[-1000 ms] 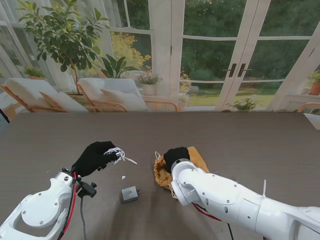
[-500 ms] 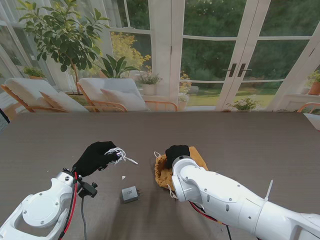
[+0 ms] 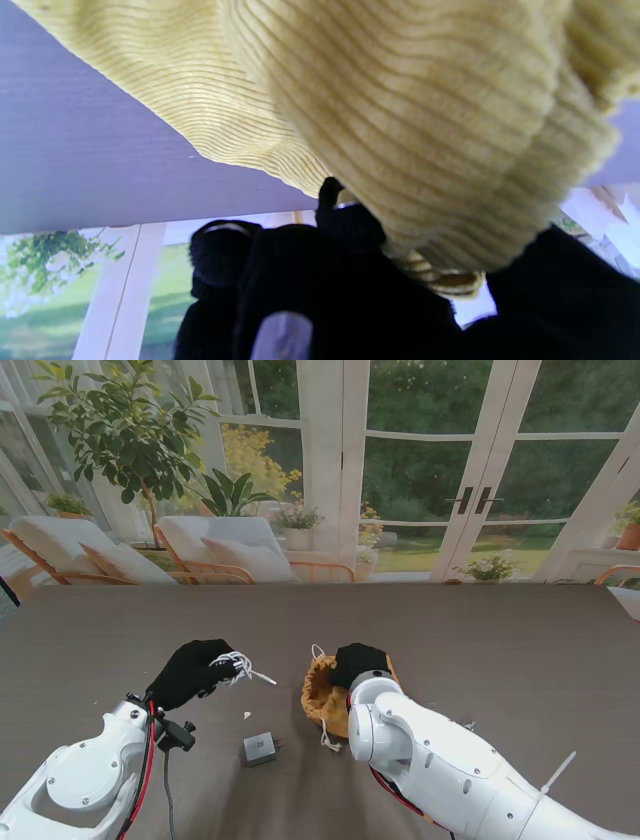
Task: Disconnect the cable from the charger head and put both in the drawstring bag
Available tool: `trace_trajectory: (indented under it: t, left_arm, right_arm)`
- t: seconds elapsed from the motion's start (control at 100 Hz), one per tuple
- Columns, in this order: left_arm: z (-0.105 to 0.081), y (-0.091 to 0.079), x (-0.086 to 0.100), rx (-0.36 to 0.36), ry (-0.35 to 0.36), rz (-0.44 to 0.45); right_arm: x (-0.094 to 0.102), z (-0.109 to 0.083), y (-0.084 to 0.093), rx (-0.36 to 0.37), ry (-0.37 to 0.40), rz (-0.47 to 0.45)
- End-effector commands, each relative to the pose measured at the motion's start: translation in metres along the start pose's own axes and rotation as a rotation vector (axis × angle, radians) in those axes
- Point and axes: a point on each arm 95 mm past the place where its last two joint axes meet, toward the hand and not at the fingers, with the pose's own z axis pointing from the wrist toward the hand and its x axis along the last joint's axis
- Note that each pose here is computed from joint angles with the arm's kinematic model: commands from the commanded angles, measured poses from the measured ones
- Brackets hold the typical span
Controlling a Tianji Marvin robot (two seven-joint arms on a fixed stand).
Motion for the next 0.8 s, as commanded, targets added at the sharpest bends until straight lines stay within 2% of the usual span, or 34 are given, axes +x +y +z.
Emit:
trace_trajectory:
  t: [0.0, 0.44, 0.79]
  left_arm:
    - [0.003, 0.003, 0.002, -0.023, 0.010, -0.007]
    - [0.029, -0.001, 0.023, -0.054, 0.081, 0.009]
    - [0.046, -0.002, 0.043, -0.098, 0.102, 0.081]
  right_arm:
    - [0.010, -0.007, 0.000, 0.015, 0.018, 0.030]
    - [0.017, -0.035, 0.027, -0.023, 0.025, 0.265]
    - [0.030, -0.056, 0.034, -0.037, 0.043, 0.379]
